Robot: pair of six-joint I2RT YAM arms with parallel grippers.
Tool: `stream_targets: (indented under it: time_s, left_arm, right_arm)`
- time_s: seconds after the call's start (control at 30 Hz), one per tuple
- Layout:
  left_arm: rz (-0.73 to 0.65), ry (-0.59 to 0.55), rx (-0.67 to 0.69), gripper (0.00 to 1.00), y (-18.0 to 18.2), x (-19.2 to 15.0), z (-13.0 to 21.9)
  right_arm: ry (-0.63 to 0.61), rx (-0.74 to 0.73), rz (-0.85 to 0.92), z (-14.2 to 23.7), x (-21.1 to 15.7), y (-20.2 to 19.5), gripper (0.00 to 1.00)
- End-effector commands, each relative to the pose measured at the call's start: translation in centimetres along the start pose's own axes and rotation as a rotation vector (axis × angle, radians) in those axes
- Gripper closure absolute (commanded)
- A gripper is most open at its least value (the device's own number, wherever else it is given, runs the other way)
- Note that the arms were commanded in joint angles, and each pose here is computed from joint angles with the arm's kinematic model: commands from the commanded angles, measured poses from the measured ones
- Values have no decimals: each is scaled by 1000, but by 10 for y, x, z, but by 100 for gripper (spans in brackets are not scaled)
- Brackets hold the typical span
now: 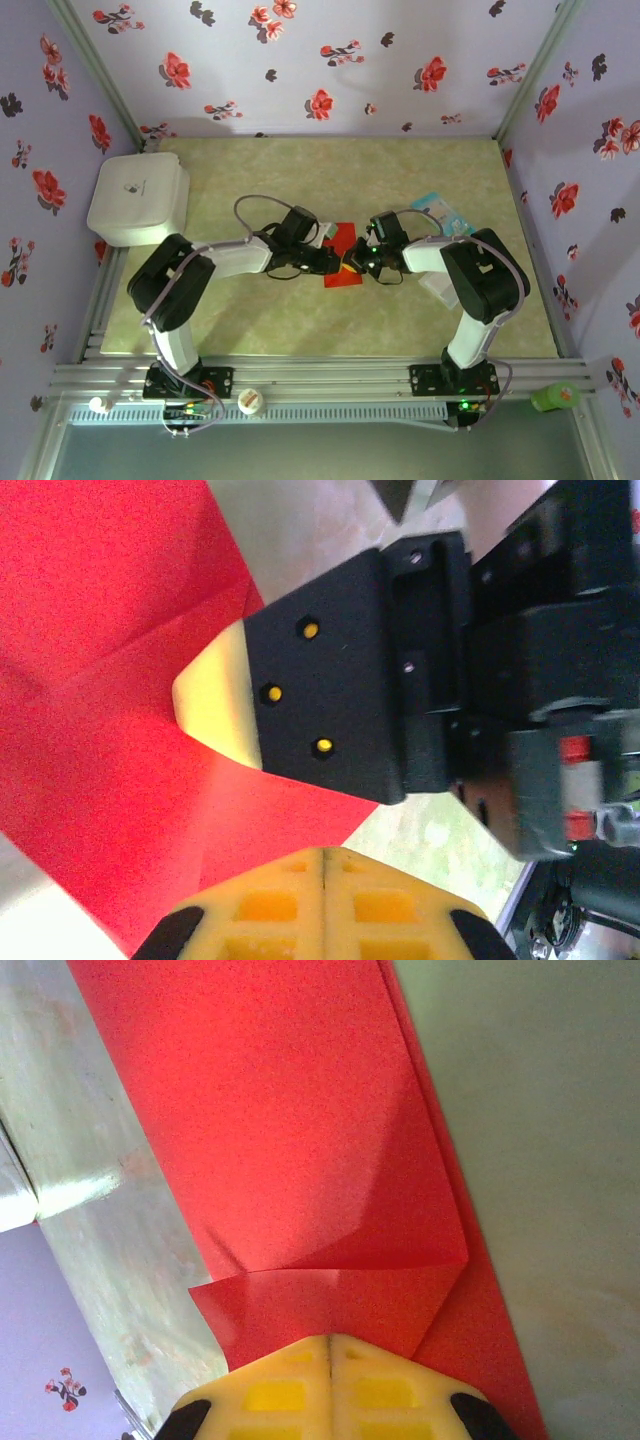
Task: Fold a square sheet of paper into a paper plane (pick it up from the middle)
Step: Fold the triangle a second time at the center of the table.
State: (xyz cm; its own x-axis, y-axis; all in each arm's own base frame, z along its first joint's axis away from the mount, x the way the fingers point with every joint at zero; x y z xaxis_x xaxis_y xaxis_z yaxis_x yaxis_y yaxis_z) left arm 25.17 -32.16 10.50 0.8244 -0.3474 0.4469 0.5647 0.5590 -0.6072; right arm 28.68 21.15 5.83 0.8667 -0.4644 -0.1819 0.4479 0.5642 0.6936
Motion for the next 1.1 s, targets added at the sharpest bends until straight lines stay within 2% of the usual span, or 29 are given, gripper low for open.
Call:
stream_targets:
  time_s: [0.0,0.47,1.07]
  left_arm:
    - [23,34,-52,94,-6,0,-6]
    - [4,122,-1,91,7,-6,-30]
    - [13,158,94,90,27,-30,-31]
  right_arm:
    - [-43,-114,-79,-1,1,-29,100]
    - [-48,-113,-84,0,0,-31,100]
    - [-49,-146,-83,-1,0,-38,100]
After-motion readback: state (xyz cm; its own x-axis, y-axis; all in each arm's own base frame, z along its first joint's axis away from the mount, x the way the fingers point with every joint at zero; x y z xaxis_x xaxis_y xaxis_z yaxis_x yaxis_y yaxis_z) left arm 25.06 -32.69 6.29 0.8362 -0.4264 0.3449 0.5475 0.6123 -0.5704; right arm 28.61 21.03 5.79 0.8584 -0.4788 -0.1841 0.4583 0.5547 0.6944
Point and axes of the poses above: each hand's point on the last joint's axis, 136 mm out from that joint toward the fingers, its own z axis back along the fingers, its own y axis along the line the jaws close on, x = y × z, the point moved 6 cm from there along z, back along the fingers, and after that the axes turned 12 degrees about -z, right-handed, at the moved point
